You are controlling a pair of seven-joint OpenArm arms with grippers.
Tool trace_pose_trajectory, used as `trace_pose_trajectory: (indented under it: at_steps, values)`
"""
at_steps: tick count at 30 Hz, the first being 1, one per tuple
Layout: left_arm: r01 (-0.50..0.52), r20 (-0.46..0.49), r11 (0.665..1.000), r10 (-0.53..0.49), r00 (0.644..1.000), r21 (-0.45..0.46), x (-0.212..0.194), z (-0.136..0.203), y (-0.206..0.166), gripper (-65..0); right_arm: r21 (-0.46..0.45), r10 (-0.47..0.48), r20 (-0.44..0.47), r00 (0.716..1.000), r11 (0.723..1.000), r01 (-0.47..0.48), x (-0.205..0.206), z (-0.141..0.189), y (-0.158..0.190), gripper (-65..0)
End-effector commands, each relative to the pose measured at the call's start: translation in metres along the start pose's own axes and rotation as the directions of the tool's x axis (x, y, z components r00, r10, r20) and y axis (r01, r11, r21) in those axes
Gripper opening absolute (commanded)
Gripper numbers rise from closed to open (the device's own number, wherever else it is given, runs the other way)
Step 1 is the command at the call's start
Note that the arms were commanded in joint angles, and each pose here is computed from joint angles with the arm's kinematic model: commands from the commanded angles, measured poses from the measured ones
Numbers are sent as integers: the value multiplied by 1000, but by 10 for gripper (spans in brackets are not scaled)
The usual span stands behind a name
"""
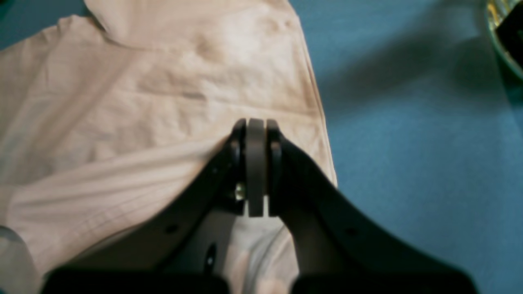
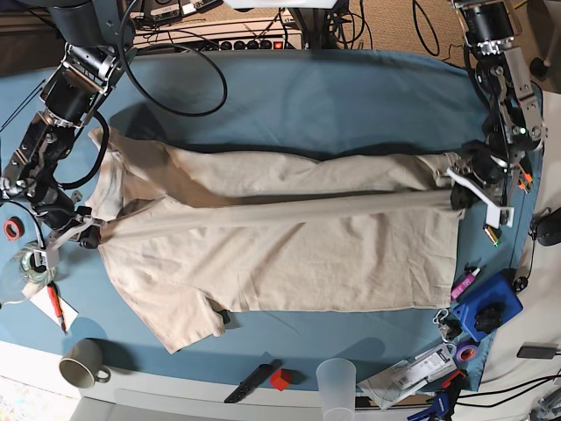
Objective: Fold the T-shirt properly
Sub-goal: 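Fold the lifted strip inward toward the shirt's middle with both grippers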
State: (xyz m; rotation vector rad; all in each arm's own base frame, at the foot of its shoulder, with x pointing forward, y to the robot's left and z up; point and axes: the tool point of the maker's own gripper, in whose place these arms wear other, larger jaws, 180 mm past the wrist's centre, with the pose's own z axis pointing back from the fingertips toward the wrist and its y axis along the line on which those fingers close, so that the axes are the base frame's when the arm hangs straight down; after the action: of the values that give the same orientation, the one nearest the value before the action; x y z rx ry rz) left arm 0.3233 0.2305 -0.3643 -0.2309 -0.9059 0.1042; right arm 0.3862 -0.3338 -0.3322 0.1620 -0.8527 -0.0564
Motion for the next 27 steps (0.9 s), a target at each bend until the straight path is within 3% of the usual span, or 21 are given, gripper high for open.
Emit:
trace_pose_trajectory:
  at_steps: [1, 4, 9, 17, 25, 26, 27]
  values:
    - [12, 63, 1000, -12, 998, 9, 24, 2, 4, -650, -14, 34, 71, 997, 999, -33, 28, 6, -4, -650]
    - [6, 64, 1000, -6, 998, -3, 29, -6, 2, -650, -4, 75, 37, 996, 997, -75, 24, 0, 6, -650]
    - [12, 36, 999, -11, 999, -32, 28, -20, -6, -650, -19, 60, 28, 998, 998, -59, 24, -5, 8, -650]
    - [21, 87, 999, -17, 996, -40, 57, -27, -11, -650, -43, 75, 10, 997, 996, -74, 21, -5, 4, -650]
    - [-18, 42, 999, 20, 999, -36, 44, -38, -3, -650, -38, 81, 9, 997, 996, -81, 21, -5, 5, -650]
    - [-18, 42, 999, 20, 999, -36, 44, -38, -3, -608, -32, 88, 9, 996, 996, -88, 21, -5, 6, -650]
    - [-18, 45, 999, 19, 999, -37, 46, -38, -4, -546, -26, 96, 10, 995, 995, -96, 21, -5, 7, -592]
